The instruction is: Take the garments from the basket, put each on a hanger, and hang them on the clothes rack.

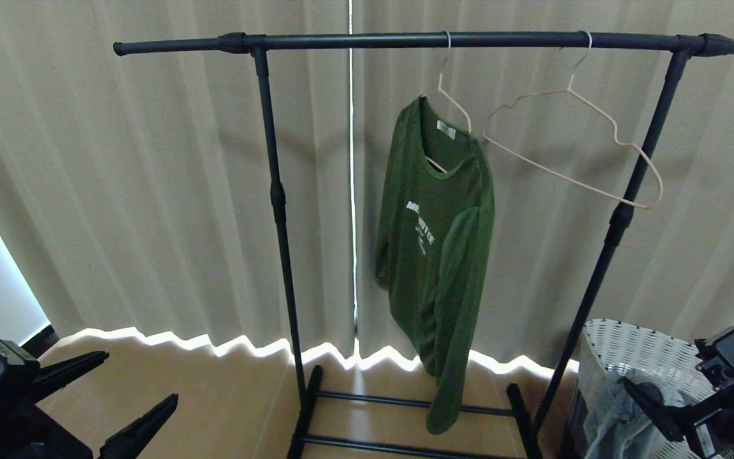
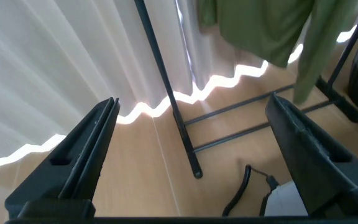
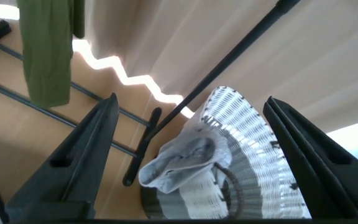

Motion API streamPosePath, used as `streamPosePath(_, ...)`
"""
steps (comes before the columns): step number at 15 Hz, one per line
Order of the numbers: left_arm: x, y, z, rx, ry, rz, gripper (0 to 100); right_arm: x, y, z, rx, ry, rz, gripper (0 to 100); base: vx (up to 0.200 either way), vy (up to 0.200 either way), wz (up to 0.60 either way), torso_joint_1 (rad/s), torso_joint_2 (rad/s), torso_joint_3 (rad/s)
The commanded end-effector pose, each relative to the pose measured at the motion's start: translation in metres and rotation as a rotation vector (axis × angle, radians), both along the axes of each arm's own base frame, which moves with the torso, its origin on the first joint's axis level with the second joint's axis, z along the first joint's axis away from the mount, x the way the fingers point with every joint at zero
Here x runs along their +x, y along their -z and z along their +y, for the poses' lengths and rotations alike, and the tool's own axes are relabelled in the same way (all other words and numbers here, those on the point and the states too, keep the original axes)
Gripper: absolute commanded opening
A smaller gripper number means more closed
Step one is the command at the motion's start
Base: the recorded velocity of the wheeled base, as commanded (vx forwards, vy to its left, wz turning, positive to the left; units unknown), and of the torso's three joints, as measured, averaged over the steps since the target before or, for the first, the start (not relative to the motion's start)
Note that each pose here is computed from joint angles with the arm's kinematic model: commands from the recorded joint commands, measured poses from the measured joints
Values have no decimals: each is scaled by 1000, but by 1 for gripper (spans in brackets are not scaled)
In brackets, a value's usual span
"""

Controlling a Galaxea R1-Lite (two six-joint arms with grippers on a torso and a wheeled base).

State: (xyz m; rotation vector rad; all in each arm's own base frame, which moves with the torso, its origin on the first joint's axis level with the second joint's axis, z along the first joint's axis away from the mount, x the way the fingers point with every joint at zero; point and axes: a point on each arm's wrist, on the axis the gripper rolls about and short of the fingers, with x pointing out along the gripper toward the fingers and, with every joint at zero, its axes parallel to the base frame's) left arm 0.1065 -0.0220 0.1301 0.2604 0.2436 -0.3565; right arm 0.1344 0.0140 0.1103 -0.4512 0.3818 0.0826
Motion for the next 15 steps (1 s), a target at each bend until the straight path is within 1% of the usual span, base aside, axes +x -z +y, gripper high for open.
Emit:
streamPosePath(1, -2, 4, 0, 5, 6, 12, 100, 0, 1, 0, 0, -1, 7, 100, 0, 0, 0, -198, 452, 261)
streamPosePath(5, -4, 5, 0, 4, 9, 16, 100, 9, -1, 1, -1, -3, 9, 100, 0, 0, 0, -165, 415, 253)
streamPosePath(8, -7, 6, 0, 3, 12, 11, 100, 12, 0, 3, 18, -32, 21, 100, 0, 0, 0, -46, 116, 51)
streamPosePath(9, -8, 2, 1, -4, 8, -17, 100, 11, 5, 4, 74, -74, 70, 100, 0, 0, 0, 0, 0, 0)
streamPosePath(12, -9, 1, 1, -1, 9, -28, 100, 19, 12, 5, 200, 6, 192, 100, 0, 0, 0, -1, 6, 17)
streamPosePath(14, -9, -2, 1, -4, 7, -39, 100, 21, 12, 5, 237, 36, 229, 100, 0, 0, 0, 0, 0, 0)
streamPosePath(15, -9, -2, 1, -4, 8, -46, 100, 21, 12, 4, 229, 56, 234, 100, 0, 0, 0, 0, 0, 0)
